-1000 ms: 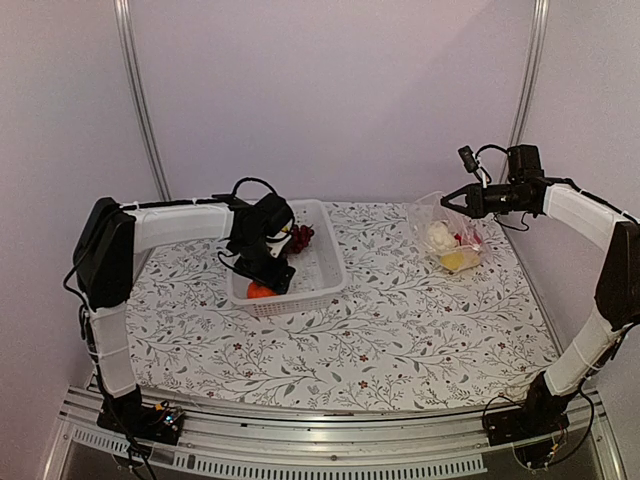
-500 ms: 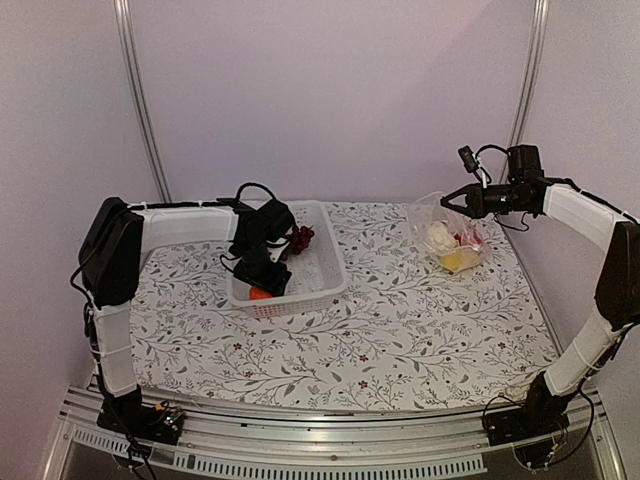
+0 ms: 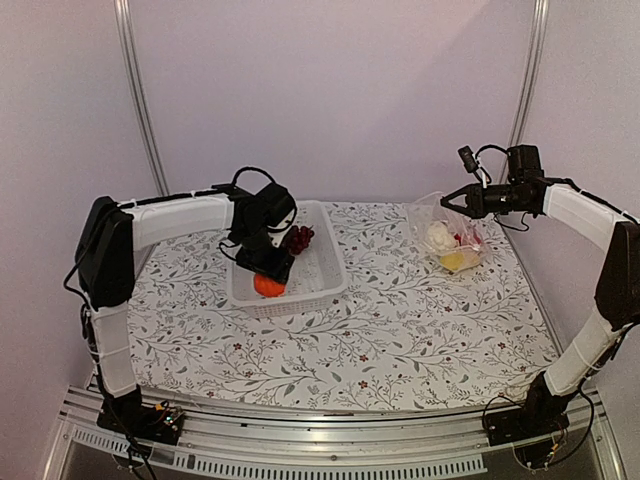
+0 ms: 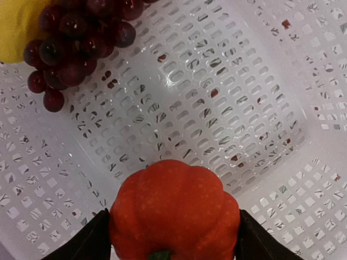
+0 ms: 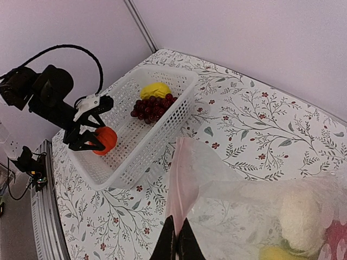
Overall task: Place the food in the zip-top bag and seal the zipper
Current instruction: Pick up the fake vegetable from the bin, then place the fake vegetable in the zipper food storage bag.
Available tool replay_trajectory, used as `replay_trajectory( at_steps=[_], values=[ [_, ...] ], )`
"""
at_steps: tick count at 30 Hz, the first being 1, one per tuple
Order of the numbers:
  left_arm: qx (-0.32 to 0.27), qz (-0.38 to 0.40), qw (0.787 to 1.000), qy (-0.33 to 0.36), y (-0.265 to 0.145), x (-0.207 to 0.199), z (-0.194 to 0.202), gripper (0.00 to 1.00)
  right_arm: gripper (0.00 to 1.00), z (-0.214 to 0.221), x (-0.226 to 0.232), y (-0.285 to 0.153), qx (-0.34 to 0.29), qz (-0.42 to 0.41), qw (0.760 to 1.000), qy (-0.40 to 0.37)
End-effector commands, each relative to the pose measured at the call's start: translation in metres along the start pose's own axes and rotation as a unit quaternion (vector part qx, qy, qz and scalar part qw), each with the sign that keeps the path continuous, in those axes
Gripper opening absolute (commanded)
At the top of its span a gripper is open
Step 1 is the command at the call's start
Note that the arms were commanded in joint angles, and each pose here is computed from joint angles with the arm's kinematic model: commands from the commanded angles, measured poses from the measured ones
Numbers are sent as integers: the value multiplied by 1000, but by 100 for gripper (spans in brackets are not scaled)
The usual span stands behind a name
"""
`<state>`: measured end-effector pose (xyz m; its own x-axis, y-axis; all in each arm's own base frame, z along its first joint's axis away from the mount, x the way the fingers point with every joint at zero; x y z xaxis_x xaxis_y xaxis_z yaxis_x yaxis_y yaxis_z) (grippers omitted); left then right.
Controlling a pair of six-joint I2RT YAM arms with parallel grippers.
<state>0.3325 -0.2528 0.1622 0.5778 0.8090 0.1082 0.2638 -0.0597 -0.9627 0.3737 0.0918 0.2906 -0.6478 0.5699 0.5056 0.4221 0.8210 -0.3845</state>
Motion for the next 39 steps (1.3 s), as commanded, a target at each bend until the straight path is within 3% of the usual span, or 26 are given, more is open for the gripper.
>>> replay_trajectory(
  at_steps=[1,7,13,21,31,39],
  values=[
    [-86,-21,996,-8,-52,1,-22,62,0,0,7,-1,-1,-9,1000,-12],
    [-193,-22,981,-5,-92,-14,-46,59,0,-9,9,-2,1,25,999,-23],
    [-301,-1,953,38,-128,-59,-69,59,0,-23,24,0,19,59,996,-63],
    [-415,67,899,121,-176,-138,-83,59,0,-39,51,3,36,52,994,-86],
    [-529,169,814,168,-207,-204,-87,60,0,-42,73,17,54,39,993,-96],
    [-565,171,791,160,-193,-220,-108,60,0,-50,79,20,60,28,994,-84]
  ],
)
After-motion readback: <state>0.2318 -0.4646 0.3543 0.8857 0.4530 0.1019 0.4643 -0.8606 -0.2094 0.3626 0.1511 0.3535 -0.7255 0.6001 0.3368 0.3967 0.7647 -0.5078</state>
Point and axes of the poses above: each gripper's point midway between its finger pads, its own y axis out along the fingers, its own x axis along the line the jaws close on, z = x × y, the point moved 9 cm from there along -y, back along the fingers, and after that the axes turned 11 degrees about y, right-handed, at the moved point
